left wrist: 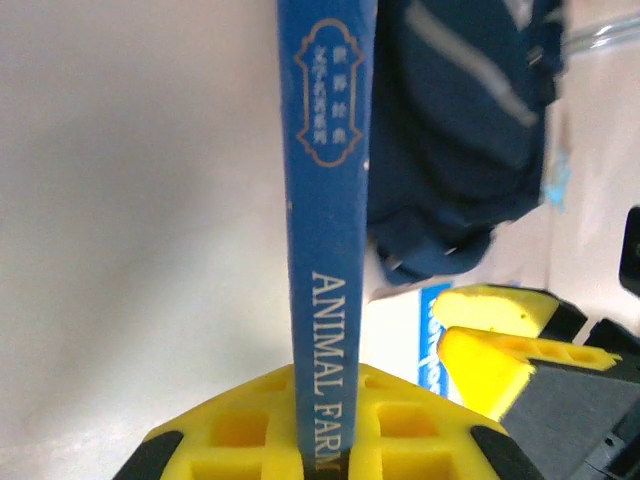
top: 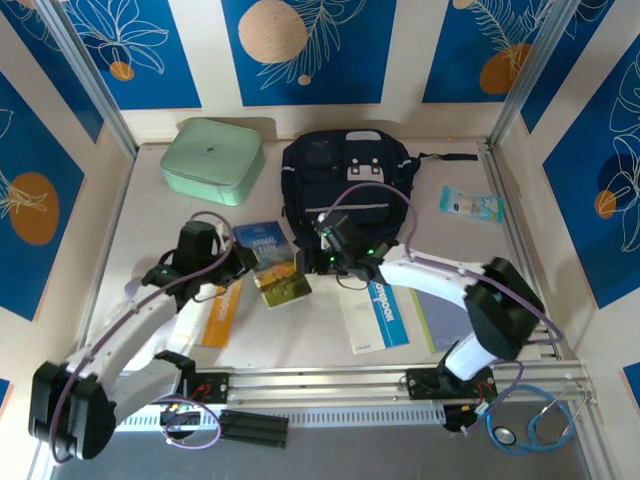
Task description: Pack the student bag
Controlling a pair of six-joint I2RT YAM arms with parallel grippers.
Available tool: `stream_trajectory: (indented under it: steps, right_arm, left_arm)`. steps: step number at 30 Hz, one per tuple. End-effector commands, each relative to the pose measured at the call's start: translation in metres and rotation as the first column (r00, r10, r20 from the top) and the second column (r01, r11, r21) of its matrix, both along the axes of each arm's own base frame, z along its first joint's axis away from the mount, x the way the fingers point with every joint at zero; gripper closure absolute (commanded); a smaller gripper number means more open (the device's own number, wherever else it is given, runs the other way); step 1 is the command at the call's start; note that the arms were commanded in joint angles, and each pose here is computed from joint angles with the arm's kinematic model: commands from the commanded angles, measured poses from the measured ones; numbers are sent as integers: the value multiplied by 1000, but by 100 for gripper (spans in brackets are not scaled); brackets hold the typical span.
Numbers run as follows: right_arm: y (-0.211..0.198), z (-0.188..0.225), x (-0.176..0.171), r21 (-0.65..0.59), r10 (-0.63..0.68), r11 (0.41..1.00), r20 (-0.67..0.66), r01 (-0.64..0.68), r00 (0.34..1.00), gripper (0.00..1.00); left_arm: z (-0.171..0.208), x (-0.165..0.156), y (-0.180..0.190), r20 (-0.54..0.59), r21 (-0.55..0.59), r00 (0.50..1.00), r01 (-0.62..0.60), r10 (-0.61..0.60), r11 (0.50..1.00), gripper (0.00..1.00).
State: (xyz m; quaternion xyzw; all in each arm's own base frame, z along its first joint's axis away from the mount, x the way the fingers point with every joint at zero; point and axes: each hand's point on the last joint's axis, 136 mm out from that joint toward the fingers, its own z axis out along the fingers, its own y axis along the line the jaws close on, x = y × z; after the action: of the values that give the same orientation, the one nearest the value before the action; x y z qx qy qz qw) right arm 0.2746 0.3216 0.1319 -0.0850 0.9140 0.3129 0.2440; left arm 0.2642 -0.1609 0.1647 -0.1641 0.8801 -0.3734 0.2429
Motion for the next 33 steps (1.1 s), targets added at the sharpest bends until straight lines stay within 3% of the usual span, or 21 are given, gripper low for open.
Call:
stream_trajectory:
  steps: [1,4,8,14,21,24,29,33]
  right_arm:
    - [-11,39,17,101,-52,994,81,44,995,39]
    - [-26,59,29,171,-99,982,68,86,993,19]
    - [-48,79,43,295,-171,941,-1,164,985,0]
    - [-68,95,51,478,-218,838,-147,262,965,1]
    - [-61,110,64,626,-172,713,-281,316,944,1]
    - [-54,111,72,651,-154,687,-305,324,940,3]
    - [-47,105,78,662,-127,684,-306,307,943,20]
    - [-45,110,83,687,-121,670,-271,280,955,27]
  left_arm:
    - [53,15,6,146,-28,988,-49,53,998,100]
    - [85,31,-1,222,-95,972,-52,72,994,100]
    - [125,66,-14,314,-299,933,-77,174,951,100]
    - [156,105,-36,356,-490,899,-52,254,870,100]
    - [157,130,-65,316,-599,908,-35,276,800,100]
    - [156,136,-76,293,-635,918,-23,268,772,100]
    - [160,137,-90,281,-665,931,14,233,746,100]
    - [166,133,-96,289,-676,934,44,210,735,100]
